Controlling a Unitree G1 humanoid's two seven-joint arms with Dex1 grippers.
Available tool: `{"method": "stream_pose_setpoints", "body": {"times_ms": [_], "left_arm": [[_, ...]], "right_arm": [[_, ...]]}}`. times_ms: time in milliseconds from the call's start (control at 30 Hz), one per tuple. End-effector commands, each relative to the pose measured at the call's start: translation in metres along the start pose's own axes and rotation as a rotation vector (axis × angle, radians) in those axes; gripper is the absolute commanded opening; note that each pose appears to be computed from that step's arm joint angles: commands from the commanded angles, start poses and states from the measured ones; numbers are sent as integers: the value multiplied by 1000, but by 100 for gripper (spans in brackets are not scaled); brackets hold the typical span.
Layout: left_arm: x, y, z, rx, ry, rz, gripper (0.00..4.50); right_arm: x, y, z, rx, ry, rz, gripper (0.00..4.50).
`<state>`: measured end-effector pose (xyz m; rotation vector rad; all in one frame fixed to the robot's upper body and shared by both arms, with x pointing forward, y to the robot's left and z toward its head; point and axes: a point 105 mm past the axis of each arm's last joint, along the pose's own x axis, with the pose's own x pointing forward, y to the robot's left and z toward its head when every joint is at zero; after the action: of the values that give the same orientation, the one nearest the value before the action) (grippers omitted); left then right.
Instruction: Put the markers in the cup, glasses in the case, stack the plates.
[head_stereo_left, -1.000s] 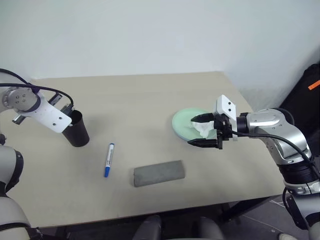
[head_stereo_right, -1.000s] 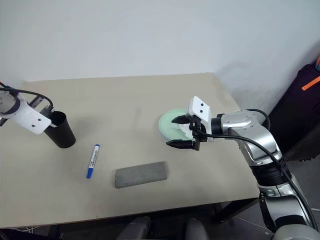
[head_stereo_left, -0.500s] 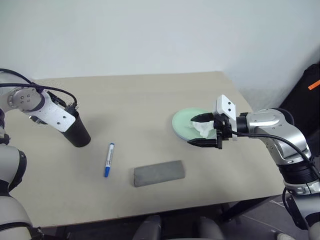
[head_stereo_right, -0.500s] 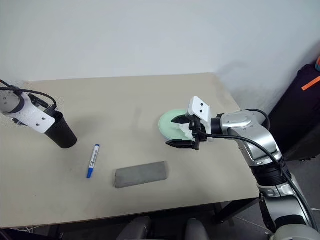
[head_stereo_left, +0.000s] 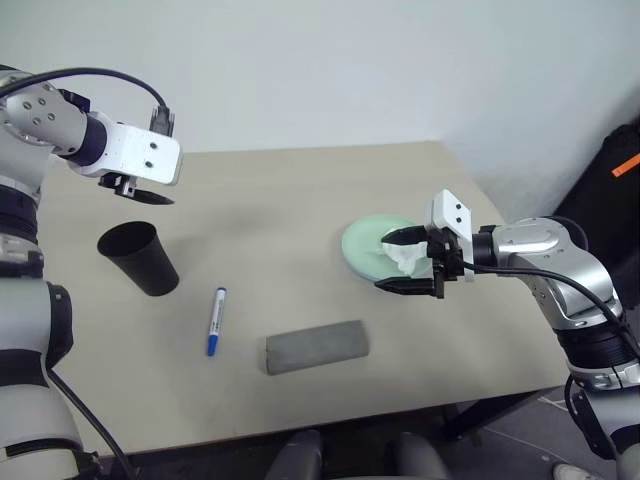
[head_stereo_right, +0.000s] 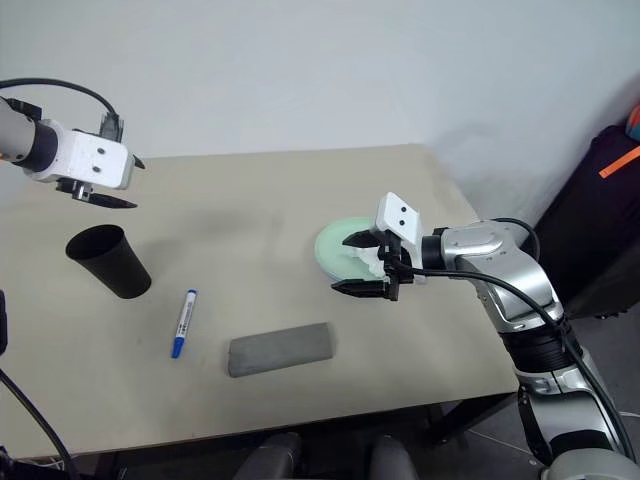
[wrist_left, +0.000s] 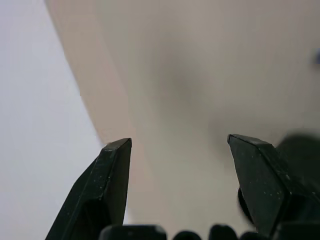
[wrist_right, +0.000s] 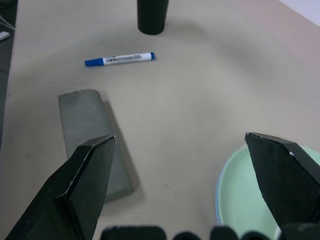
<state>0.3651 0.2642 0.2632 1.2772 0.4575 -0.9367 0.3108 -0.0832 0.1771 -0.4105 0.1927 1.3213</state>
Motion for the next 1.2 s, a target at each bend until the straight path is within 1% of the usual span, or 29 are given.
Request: {"method": "stream_pose_setpoints", "body": {"times_ms": [33,67,133,167,233,300,333,400,467,533,600,700,833,1033,1200], "left_arm": [[-10,-2,13,-225,-97,55,322],[-7,-7,10,-295,-82,64,322],[2,-17,4,-488,-58,76,322],[9,-26,6,-642,-60,51,322],[18,-39,11,-848,-51,17,322],[24,-49,11,-938,-7,22,322],[32,-52,10,-1033,17,39,322],[44,-61,9,-1168,70,53,322],[59,-71,9,-1250,115,46,322],[72,-79,9,-1287,139,34,322],[83,-90,3,-1280,210,60,322],[93,-102,-4,-1286,265,83,322],[99,-109,-12,-1320,304,120,322],[101,-112,-22,-1361,339,173,322],[106,-122,-25,-1369,362,160,322]], "right_arm": [[-4,0,12,-37,-27,-3,450],[-4,0,12,-37,-27,-3,450],[-4,-1,12,-38,-26,-1,450],[-4,0,12,-38,-26,2,450],[-3,0,12,-39,-26,6,450],[-2,0,13,-40,-26,11,450],[-2,0,13,-41,-26,16,450],[0,0,14,-42,-28,23,450],[1,1,14,-44,-29,32,450],[3,1,15,-45,-30,40,450],[4,1,15,-46,-32,44,450],[5,2,16,-46,-34,47,450],[5,1,16,-46,-34,48,450],[5,2,16,-46,-33,45,450],[5,2,17,-47,-36,45,450]]}}
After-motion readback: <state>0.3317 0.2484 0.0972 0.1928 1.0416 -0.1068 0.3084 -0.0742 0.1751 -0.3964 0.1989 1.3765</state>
